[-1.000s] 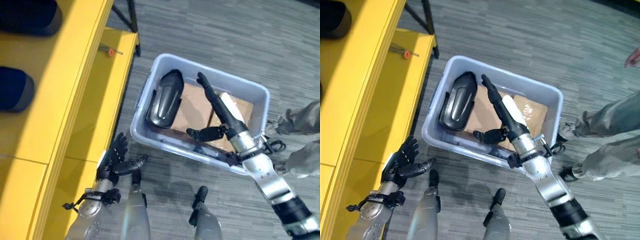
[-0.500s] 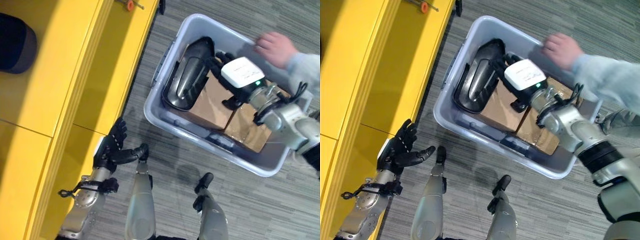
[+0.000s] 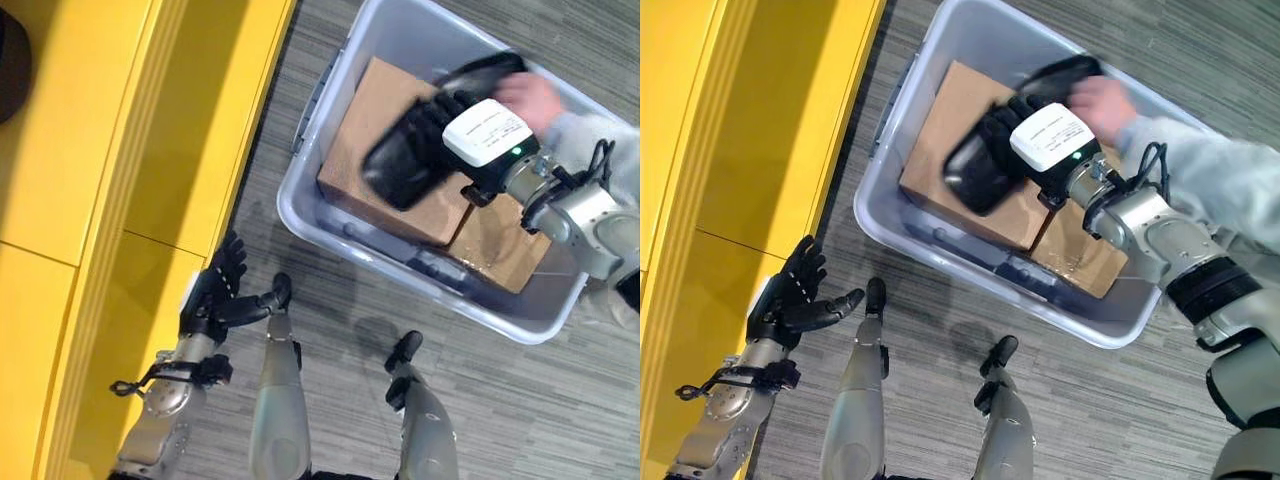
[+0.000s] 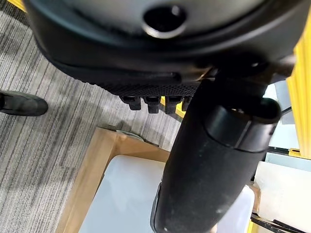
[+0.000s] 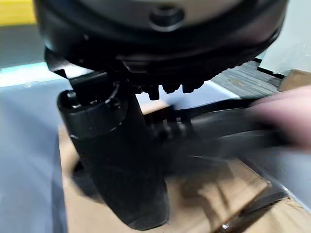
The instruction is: Move parts from the plastic box to the shelf.
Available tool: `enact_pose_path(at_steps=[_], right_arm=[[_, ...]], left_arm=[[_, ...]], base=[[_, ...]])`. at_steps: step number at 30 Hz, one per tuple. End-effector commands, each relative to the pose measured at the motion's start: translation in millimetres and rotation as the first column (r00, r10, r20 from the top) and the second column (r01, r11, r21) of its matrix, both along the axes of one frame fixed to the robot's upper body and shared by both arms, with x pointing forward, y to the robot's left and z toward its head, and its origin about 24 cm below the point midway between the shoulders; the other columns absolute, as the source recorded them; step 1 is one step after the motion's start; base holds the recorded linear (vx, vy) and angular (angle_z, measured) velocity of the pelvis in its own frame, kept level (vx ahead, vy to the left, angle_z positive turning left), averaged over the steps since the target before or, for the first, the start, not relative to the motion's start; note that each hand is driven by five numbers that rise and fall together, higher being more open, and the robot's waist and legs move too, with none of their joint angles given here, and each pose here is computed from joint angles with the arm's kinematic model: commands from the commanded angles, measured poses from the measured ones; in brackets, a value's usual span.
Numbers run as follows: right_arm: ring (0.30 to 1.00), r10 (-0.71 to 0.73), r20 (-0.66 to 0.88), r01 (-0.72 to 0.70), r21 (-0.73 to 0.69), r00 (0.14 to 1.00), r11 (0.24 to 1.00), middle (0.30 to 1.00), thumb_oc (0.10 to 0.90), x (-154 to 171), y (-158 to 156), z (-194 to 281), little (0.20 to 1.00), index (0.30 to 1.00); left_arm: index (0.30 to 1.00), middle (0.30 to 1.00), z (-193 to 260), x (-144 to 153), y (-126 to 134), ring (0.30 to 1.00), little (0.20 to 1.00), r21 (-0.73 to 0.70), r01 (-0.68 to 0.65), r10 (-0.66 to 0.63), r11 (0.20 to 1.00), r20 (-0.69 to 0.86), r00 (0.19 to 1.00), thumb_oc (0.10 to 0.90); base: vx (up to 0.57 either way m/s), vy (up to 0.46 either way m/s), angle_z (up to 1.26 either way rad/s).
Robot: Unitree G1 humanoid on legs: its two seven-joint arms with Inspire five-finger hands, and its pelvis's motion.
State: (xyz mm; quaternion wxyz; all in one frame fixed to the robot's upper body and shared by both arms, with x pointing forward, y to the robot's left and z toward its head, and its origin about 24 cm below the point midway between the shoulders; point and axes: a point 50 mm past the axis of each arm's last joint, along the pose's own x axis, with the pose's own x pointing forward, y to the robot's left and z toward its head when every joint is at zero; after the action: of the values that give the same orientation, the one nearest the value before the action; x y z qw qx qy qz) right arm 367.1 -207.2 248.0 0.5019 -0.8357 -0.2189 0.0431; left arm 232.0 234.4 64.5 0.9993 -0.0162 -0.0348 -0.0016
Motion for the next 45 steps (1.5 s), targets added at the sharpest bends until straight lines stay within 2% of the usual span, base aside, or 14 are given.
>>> enact_pose_path(at_steps=[1, 10, 26, 45], right_arm=[[1.000, 0.056, 0.224, -0.048, -0.041, 0.973, 0.998, 1.000, 0.900, -8, 10, 66, 1.000, 1.000], [1.000, 0.038, 0.228, -0.019, -0.085, 0.973, 0.996, 1.000, 0.900, -3, 12, 70, 1.000, 1.000], [1.000, -0.077, 0.174, 0.069, 0.050, 0.982, 0.996, 1.000, 0.900, 9, -10, 41, 1.000, 1.000], [1.000, -0.106, 0.160, 0.087, 0.126, 0.981, 0.988, 1.000, 0.900, 8, -19, 35, 1.000, 1.000]], left_arm=[[1.000, 1.000, 33, -4, 1, 1.000, 1.000, -0.012, -0.004, 0.006, 1.000, 0.184, 0.983, 0.900], [1.000, 1.000, 35, -3, 2, 1.000, 1.000, -0.014, -0.021, 0.023, 1.000, 0.198, 0.980, 0.900], [1.000, 1.000, 33, 0, -5, 1.000, 1.000, -0.058, -0.026, 0.037, 0.998, 0.202, 0.979, 0.900], [1.000, 1.000, 33, 8, -16, 1.000, 1.000, -0.057, 0.027, -0.015, 0.998, 0.201, 0.980, 0.900]], base=[[0.02, -0.044, 0.03], [0.02, -0.014, 0.07], [0.01, 0.014, 0.02], [-0.01, 0.005, -0.03]])
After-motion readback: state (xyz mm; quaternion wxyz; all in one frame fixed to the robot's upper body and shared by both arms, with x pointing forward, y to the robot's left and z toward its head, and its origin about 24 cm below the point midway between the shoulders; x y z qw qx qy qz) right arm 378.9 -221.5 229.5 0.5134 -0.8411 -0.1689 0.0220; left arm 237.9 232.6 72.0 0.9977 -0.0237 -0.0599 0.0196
